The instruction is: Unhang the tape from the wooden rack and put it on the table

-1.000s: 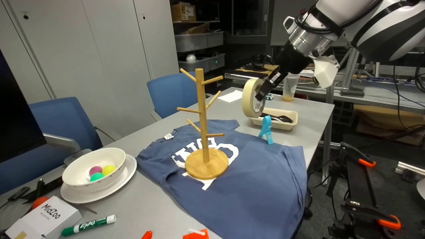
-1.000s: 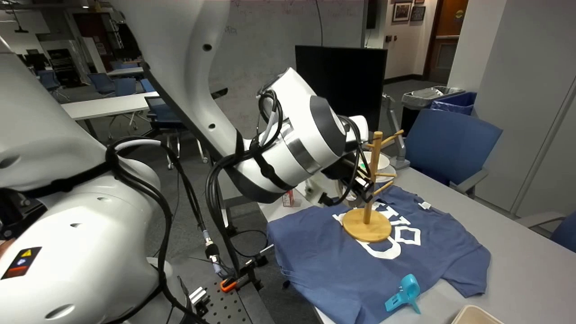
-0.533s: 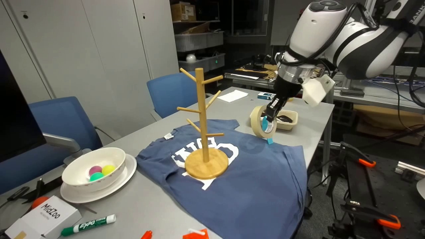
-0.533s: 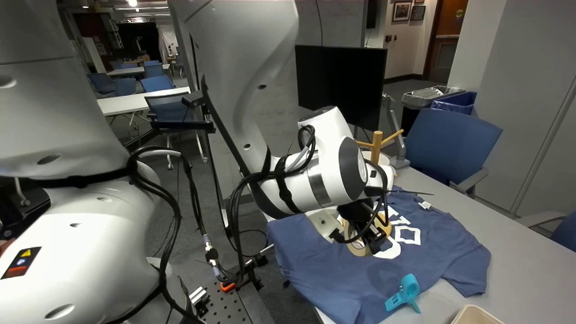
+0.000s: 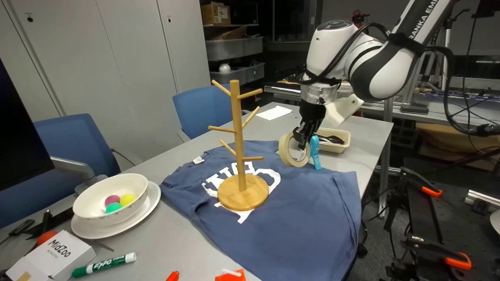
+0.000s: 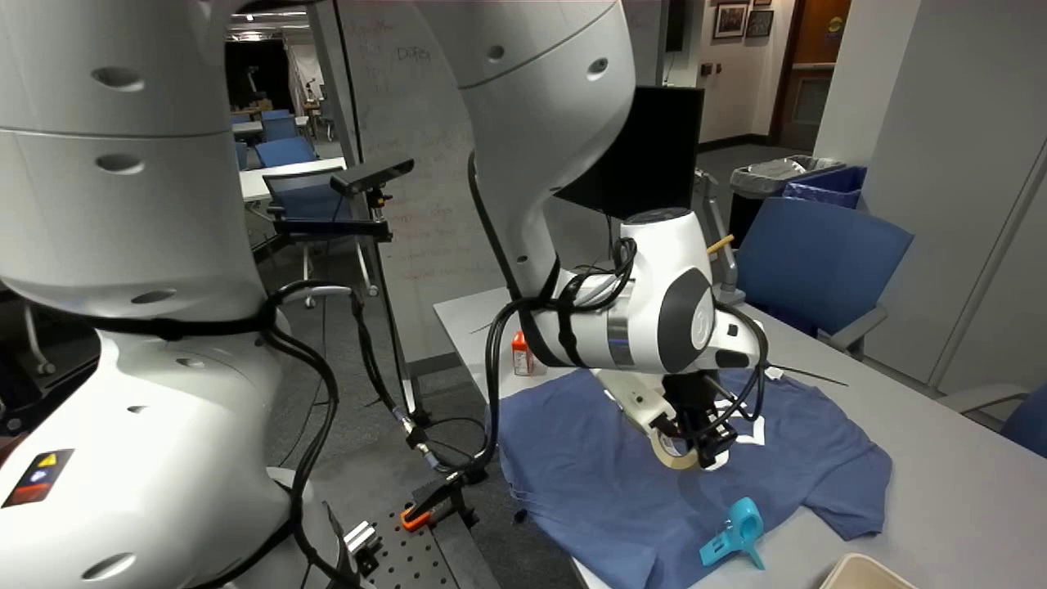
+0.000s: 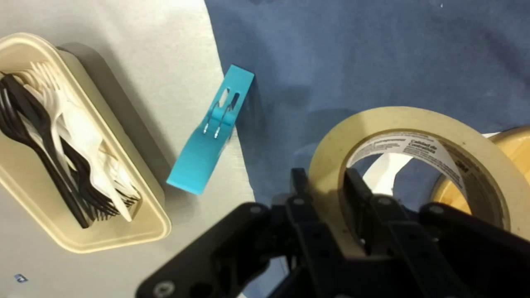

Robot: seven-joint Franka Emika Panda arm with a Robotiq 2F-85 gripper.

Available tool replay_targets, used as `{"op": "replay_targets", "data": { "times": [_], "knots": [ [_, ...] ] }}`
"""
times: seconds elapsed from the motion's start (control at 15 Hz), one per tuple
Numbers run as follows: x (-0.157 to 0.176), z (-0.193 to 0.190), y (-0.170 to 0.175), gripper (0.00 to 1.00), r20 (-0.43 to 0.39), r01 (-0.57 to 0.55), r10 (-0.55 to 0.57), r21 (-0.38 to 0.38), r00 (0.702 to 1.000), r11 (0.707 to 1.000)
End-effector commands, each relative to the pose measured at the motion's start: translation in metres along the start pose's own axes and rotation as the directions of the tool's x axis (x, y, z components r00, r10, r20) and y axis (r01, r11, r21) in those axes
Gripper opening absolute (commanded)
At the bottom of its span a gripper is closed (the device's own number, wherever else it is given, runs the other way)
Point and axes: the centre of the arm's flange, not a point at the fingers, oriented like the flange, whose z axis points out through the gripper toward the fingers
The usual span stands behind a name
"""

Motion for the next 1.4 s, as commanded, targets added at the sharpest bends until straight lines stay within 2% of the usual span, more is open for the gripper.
{"op": "replay_targets", "data": {
  "times": [0.0,0.27,0.53,0.87,0.93,1.07,1.33],
  "knots": [
    [0.043,0.016,-0.002,0.06,0.07,-0.012,0.009,0.038,0.998,0.999],
    [0.064,0.049,-0.002,0.06,0.153,-0.068,0.058,0.061,0.987,0.996],
    [0.083,0.08,0.004,0.06,0.251,-0.13,0.106,0.083,0.962,0.988],
    [0.096,0.097,0.008,0.06,0.298,-0.172,0.145,0.067,0.944,0.983],
    [0.098,0.1,0.009,0.51,0.302,-0.177,0.151,0.06,0.941,0.982],
    [0.102,0.103,0.01,0.59,0.302,-0.178,0.156,0.048,0.94,0.983],
    [0.11,0.105,0.014,0.9,0.28,-0.15,0.138,0.021,0.95,0.988]
  ]
}}
